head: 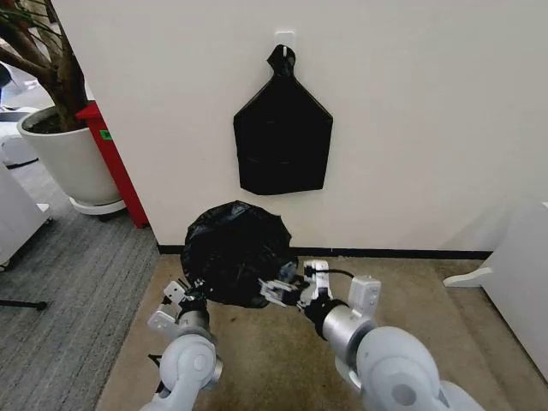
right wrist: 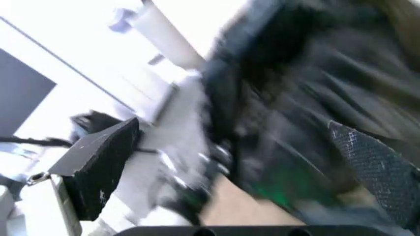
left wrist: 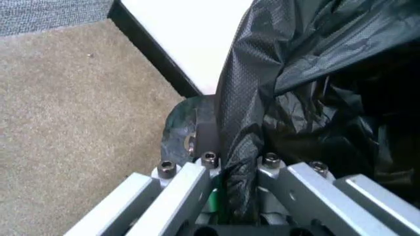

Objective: Place the garbage bag over the trash bin.

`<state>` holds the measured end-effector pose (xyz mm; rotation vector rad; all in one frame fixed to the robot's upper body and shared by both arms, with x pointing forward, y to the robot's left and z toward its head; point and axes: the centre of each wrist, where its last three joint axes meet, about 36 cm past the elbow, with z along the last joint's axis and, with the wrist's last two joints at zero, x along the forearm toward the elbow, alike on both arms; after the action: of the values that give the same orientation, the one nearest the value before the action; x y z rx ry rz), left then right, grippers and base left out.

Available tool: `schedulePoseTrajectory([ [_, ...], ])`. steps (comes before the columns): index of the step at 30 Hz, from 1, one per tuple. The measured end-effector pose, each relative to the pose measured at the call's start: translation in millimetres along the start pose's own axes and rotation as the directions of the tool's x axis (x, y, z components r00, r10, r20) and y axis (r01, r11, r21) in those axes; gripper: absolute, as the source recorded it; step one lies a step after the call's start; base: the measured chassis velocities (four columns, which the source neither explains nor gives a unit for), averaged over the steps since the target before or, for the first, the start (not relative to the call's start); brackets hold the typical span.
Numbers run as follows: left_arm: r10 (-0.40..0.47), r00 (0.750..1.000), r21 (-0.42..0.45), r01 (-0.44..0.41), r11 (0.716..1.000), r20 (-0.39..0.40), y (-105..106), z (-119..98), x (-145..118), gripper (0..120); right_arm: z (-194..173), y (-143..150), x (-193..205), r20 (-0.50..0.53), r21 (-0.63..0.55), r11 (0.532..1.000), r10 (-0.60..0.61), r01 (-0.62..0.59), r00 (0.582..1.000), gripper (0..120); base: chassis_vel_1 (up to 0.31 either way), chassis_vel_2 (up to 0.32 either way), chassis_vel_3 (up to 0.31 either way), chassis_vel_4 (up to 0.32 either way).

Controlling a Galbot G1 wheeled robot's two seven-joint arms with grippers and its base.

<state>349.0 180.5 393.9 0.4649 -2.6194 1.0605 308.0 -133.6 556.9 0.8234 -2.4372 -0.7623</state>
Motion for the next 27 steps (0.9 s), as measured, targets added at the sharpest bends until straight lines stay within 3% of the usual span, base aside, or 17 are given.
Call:
schedulePoseTrajectory([
  [2, 0.002, 1.000, -0.001, -0.002, 1.000, -0.001, 0, 0, 0, 1, -1, -1, -2, 0.018, 0.004, 1.000, -0.007, 0.007, 1.000, 100, 0.000, 0.000, 0.000, 0.000],
  [5, 0.020, 1.000, -0.027, -0.020, 0.999, -0.006, 2, -1, 3, 1, -8, -13, -28, 0.138, 0.144, 0.990, -0.028, 0.008, 0.990, 100, 0.000, 0.000, 0.000, 0.000],
  [8, 0.026, 1.000, -0.046, -0.027, 0.999, -0.010, 5, -1, 5, 1, -16, -16, -42, 0.171, 0.221, 0.975, -0.042, 0.003, 0.984, 100, 0.000, 0.000, 0.000, 0.000],
  [10, 0.032, 0.999, -0.075, -0.033, 0.997, -0.013, 9, 0, 7, 1, -26, -17, -59, 0.195, 0.301, 0.953, -0.048, -0.013, 0.980, 100, 0.000, 0.000, 0.000, 0.000],
  [12, 0.041, 0.999, -0.107, -0.043, 0.993, -0.022, 12, 0, 8, 1, -32, -19, -82, 0.215, 0.436, 0.898, -0.044, -0.055, 0.976, 100, 0.000, 0.000, 0.000, 0.000],
  [15, 0.052, 0.998, -0.141, -0.057, 0.988, -0.042, 14, 0, 8, 1, -30, -27, -111, 0.264, 0.690, 0.706, -0.040, -0.160, 0.964, 100, 0.000, 0.000, 0.000, 0.000],
  [16, 0.052, 0.998, -0.141, -0.057, 0.988, -0.042, 14, 0, 8, 1, -30, -27, -111, 0.264, 0.690, 0.706, -0.040, -0.160, 0.964, 100, 0.000, 0.000, 0.000, 0.000],
  [18, 0.057, 0.996, -0.163, -0.067, 0.984, -0.066, 13, -1, 7, 1, -25, -37, -129, 0.236, 0.859, 0.487, -0.099, -0.160, 0.967, 100, 0.000, 0.000, 0.000, 0.000],
  [19, 0.058, 0.996, -0.166, -0.069, 0.984, -0.071, 13, -1, 6, 1, -24, -39, -132, 0.229, 0.886, 0.434, -0.111, -0.160, 0.967, 100, 0.000, 0.000, 0.000, 0.000],
  [20, 0.060, 0.995, -0.171, -0.072, 0.983, -0.078, 12, -2, 6, 1, -20, -41, -136, 0.209, 0.931, 0.331, -0.134, -0.155, 0.969, 100, 0.000, 0.000, 0.000, 0.000],
  [21, 0.060, 0.995, -0.173, -0.074, 0.982, -0.081, 12, -2, 6, 1, -18, -41, -137, 0.195, 0.949, 0.278, -0.143, -0.149, 0.970, 100, 0.000, 0.000, 0.000, 0.000],
  [22, 0.062, 0.994, -0.178, -0.077, 0.981, -0.090, 11, -3, 5, 1, -10, -38, -138, 0.148, 0.975, 0.191, -0.149, -0.118, 0.978, 100, 0.000, 0.000, 0.000, 0.000],
  [23, 0.062, 0.994, -0.178, -0.077, 0.981, -0.090, 11, -3, 5, 1, -10, -38, -138, 0.148, 0.975, 0.191, -0.149, -0.118, 0.978, 100, 0.000, 0.000, 0.000, 0.000],
  [27, 0.064, 0.993, -0.184, -0.082, 0.979, -0.102, 11, -5, 5, 1, 6, -38, -137, 0.052, 0.998, 0.041, -0.146, -0.046, 0.988, 100, 0.000, 0.000, 0.000, 0.000],
])
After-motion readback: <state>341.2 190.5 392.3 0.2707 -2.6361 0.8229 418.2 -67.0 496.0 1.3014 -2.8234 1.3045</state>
